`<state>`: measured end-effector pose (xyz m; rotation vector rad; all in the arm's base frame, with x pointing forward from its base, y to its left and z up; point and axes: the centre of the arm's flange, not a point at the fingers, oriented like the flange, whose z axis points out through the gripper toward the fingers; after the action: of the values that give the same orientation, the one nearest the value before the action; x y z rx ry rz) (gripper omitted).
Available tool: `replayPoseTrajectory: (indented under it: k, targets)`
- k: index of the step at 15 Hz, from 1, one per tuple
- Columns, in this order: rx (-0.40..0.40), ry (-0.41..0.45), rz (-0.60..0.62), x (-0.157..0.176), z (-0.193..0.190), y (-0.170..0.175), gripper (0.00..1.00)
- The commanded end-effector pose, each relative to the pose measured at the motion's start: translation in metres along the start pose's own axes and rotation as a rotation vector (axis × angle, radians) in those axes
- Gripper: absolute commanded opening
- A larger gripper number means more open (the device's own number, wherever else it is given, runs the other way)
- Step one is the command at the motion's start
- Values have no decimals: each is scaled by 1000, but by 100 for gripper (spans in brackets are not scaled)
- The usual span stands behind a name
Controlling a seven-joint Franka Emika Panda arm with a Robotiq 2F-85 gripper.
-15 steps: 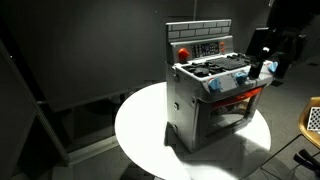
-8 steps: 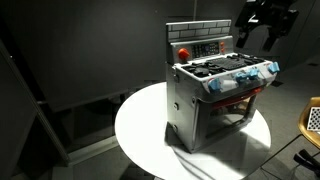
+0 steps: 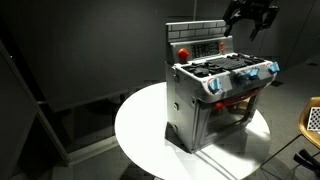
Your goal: Press the top button on the right side of the stove
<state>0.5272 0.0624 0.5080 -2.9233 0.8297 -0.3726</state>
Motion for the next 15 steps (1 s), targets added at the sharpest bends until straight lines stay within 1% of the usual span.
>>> replayPoseTrajectory:
  k: [1, 3, 8, 15]
  targets:
    - [-33, 72, 89, 34, 6, -8, 100]
    - [-53, 104, 131, 45, 11, -7, 100]
    - [-103, 133, 210, 64, 20, 3, 100]
    - [-145, 123, 290, 88, 37, 26, 100]
